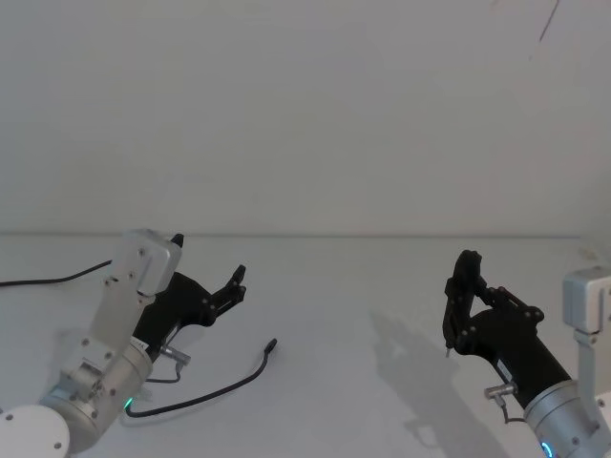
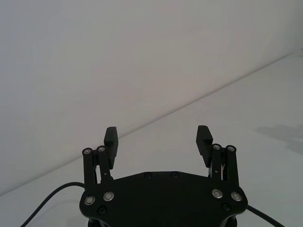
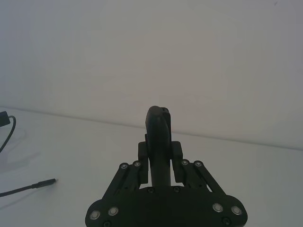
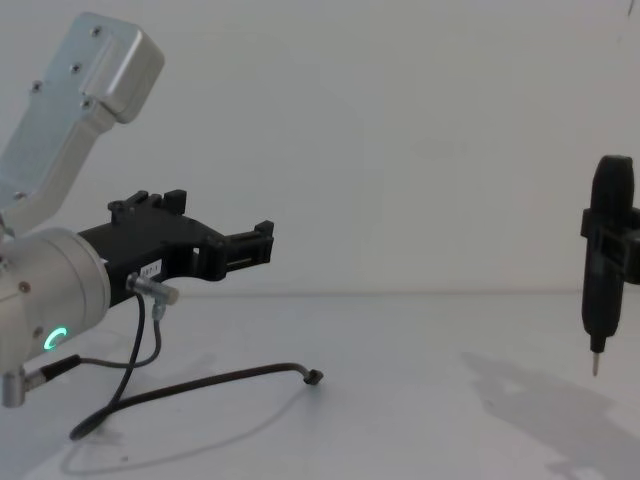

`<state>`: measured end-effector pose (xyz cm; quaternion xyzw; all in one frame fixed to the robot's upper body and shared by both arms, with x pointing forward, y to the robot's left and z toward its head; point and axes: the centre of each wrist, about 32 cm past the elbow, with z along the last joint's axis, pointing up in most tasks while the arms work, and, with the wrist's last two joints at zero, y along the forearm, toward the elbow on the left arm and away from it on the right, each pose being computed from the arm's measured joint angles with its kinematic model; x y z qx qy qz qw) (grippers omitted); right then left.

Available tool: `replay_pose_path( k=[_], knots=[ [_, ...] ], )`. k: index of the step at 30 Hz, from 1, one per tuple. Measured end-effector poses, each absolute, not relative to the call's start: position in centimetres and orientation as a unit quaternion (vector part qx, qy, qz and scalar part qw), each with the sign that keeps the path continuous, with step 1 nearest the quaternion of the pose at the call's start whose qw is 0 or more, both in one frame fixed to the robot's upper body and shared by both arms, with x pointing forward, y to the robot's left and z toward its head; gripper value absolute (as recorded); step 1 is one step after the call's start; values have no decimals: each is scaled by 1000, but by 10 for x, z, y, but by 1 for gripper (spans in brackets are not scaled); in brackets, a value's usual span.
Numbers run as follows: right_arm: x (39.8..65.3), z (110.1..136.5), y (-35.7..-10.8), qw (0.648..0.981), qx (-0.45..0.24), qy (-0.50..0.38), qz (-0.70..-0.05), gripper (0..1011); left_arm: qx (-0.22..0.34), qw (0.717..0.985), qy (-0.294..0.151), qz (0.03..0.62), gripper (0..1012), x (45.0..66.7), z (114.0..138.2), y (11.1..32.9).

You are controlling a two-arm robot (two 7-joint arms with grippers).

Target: Pick up the data cable with the one hand.

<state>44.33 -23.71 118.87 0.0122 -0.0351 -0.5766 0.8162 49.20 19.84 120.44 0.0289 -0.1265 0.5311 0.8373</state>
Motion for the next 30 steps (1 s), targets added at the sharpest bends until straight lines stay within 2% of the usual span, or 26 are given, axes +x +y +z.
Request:
replay_pose_path(
  k=[30],
  knots=[
    [443, 1189, -237, 816, 12, -35, -577, 284, 29, 837, -126, 531, 1001, 492, 1204, 198]
  ],
)
